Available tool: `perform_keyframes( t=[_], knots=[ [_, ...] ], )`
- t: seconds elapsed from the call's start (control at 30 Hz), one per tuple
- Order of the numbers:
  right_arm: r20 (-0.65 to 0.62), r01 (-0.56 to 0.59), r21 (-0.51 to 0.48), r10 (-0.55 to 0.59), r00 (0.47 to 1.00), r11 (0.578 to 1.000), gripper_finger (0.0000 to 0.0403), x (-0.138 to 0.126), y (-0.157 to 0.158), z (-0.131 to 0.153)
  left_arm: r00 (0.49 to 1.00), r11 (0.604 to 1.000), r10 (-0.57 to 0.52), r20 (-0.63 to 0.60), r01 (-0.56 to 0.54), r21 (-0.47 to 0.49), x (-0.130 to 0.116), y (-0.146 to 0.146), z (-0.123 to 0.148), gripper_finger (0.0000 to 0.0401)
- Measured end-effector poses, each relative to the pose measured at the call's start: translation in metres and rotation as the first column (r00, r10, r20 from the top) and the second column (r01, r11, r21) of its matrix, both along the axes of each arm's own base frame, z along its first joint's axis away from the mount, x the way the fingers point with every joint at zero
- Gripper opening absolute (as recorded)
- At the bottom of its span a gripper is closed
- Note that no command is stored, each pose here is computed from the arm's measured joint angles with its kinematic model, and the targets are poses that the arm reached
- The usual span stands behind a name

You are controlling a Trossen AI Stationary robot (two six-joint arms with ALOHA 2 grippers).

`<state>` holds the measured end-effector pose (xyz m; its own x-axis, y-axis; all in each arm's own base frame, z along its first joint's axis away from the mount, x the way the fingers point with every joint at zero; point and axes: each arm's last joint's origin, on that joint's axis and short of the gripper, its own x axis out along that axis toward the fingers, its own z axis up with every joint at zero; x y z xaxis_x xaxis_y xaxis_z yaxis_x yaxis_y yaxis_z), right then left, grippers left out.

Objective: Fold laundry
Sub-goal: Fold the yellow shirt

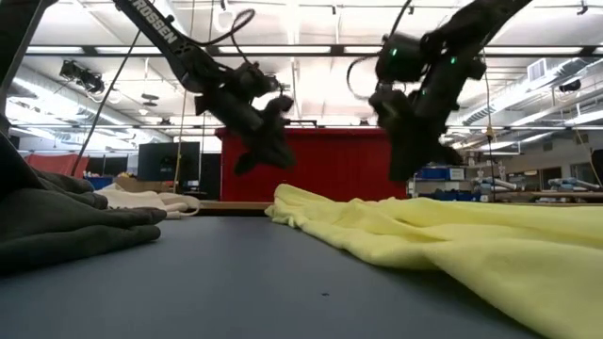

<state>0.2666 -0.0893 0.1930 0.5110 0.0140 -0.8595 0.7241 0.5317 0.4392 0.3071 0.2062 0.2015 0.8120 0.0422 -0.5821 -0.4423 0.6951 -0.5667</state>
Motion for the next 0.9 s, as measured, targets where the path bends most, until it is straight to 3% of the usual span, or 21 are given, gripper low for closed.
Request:
perform_keyframes(
  t=[0.1, 0.2, 0.3, 0.5, 0.7, 0.9],
  knots=[
    [0.034, 0.083, -0.023, -0.083, 0.996, 0.996, 0.0113, -0.006, -0.004, 0.012, 0.999, 1.000, -0.028, 0.046, 0.028, 0.008, 0.005, 0.001, 0.008, 0.0084],
    [0.022, 0.128, 0.005, -0.128, 0.992, 0.992, 0.0139, -0.005, -0.006, 0.009, 0.999, 0.999, -0.037, 0.011, 0.037, -0.013, 0.010, 0.005, 0.000, 0.0096],
    [-0.019, 0.156, 0.046, -0.155, 0.988, 0.987, 0.0168, 0.001, -0.008, -0.005, 0.997, 0.998, -0.041, -0.064, 0.037, -0.060, 0.011, 0.009, -0.017, 0.0130],
    [-0.046, 0.195, 0.094, -0.192, 0.980, 0.976, 0.0201, 0.018, -0.008, -0.033, 0.995, 0.997, -0.054, -0.086, 0.049, -0.066, 0.015, 0.014, -0.019, 0.0216],
    [-0.073, 0.228, 0.131, -0.220, 0.973, 0.965, 0.0173, 0.026, -0.007, -0.050, 0.993, 0.997, -0.072, -0.093, 0.069, -0.038, 0.012, 0.017, -0.018, 0.0229],
    [-0.092, 0.213, 0.127, -0.202, 0.975, 0.969, 0.0090, 0.026, -0.007, -0.054, 0.991, 0.997, -0.077, -0.108, 0.075, -0.021, 0.008, 0.020, -0.020, 0.0204]
  ],
)
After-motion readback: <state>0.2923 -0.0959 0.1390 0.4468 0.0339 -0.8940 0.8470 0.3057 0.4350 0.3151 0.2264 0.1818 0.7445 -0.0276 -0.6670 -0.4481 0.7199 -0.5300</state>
